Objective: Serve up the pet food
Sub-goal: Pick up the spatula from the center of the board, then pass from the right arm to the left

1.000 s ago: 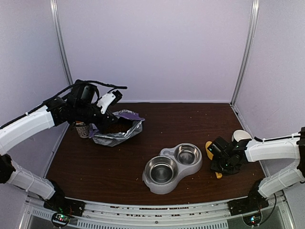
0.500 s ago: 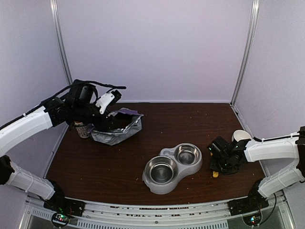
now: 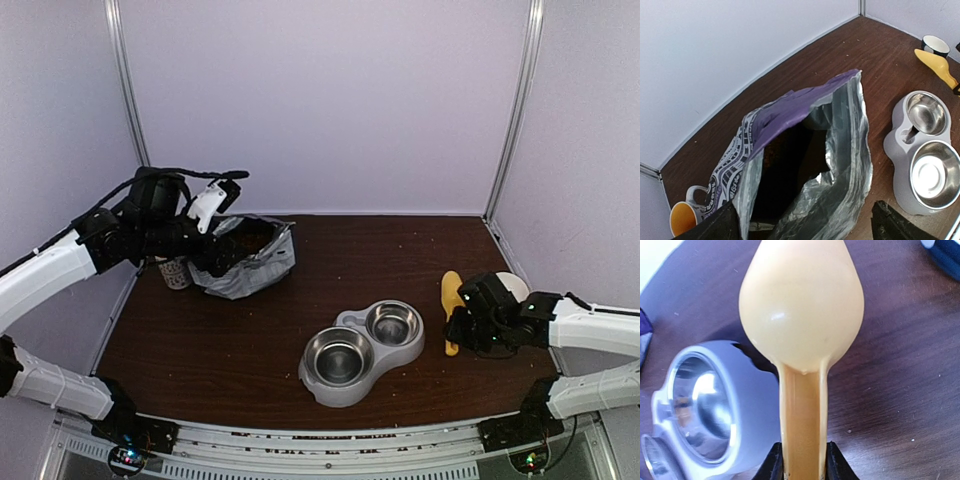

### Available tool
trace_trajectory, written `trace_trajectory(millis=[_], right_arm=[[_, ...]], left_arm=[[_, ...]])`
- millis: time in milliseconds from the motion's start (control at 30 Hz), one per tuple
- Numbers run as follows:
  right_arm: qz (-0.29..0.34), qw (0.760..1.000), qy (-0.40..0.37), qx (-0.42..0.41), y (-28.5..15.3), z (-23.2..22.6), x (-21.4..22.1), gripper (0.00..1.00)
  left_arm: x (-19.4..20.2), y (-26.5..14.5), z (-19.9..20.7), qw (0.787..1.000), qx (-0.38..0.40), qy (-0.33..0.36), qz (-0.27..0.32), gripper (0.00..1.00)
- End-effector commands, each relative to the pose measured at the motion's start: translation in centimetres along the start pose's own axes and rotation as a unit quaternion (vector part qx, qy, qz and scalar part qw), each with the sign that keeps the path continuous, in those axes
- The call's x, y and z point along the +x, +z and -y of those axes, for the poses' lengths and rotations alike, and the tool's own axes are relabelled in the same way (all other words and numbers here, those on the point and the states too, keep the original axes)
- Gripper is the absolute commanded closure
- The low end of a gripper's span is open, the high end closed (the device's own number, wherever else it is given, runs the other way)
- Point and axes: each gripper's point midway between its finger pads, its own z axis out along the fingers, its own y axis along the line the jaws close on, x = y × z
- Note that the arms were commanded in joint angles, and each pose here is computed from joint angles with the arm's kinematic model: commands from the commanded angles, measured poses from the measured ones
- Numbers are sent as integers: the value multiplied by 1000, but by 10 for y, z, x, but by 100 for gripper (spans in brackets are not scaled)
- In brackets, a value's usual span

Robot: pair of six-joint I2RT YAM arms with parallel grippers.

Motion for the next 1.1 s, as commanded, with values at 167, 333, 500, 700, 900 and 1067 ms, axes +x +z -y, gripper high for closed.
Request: trace_trajectory(millis=[167, 333, 500, 700, 900, 1067], right_arm=[[39, 983, -36, -173, -71, -70, -37, 95], [-6, 951, -78, -298, -108, -120, -29, 97], [-62, 890, -113, -437, -157, -168, -13, 97], [-130, 815, -155, -544, -216, -200, 13, 96], [-180, 751, -159, -615, -259, -214, 31, 96], [-208, 724, -163, -637, -274, -219, 41, 96]], left_arm=[[-48, -65, -46, 979, -131, -32, 154, 6], [-70, -95, -20, 970, -67, 19, 232, 7], [-86, -101, 29, 955, 65, 75, 278, 8], [-92, -87, 80, 937, 176, 139, 269, 13], [-106, -85, 123, 915, 236, 180, 275, 14], [-118, -90, 147, 895, 309, 161, 277, 14]])
